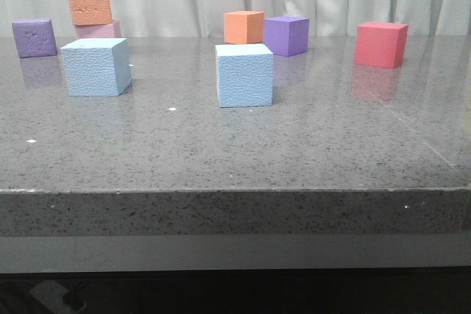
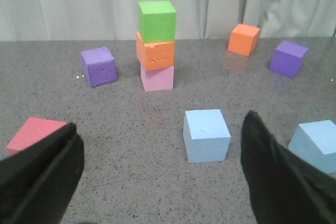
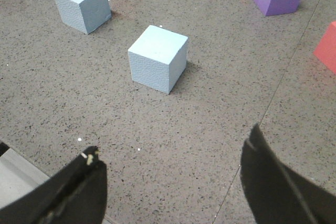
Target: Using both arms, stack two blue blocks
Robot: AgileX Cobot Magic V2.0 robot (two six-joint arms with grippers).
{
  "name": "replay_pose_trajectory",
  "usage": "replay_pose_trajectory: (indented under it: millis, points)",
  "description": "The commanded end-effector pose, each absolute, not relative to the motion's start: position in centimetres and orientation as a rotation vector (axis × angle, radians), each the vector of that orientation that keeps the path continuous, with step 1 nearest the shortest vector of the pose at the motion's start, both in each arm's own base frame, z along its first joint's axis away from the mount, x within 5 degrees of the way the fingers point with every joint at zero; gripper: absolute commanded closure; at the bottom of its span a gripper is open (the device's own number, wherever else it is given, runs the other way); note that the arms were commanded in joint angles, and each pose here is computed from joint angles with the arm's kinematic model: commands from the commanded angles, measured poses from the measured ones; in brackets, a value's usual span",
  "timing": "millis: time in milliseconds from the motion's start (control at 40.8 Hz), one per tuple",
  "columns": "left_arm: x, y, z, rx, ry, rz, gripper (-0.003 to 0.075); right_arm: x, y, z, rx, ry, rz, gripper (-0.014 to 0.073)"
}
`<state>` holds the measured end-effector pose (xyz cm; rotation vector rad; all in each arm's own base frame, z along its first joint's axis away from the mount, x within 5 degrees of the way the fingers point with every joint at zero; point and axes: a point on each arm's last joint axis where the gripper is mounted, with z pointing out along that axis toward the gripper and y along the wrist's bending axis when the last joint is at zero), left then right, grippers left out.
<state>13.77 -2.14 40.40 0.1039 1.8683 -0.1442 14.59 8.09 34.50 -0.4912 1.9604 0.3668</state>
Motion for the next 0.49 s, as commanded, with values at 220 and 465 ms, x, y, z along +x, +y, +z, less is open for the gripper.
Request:
replay_pose_trajectory:
  millis: [220,465]
  points:
    - [21.5,-4.7,41.3,0.149,1.927,-0.209,0.0122,14.7,8.0,36.3,-0.471,1.846,0.367,0.0053]
    - [25.8,-8.6,40.6,0.274,1.930,-0.252,0.0122,14.7,8.0,36.3,-0.471,1.846,0.367,0.0053]
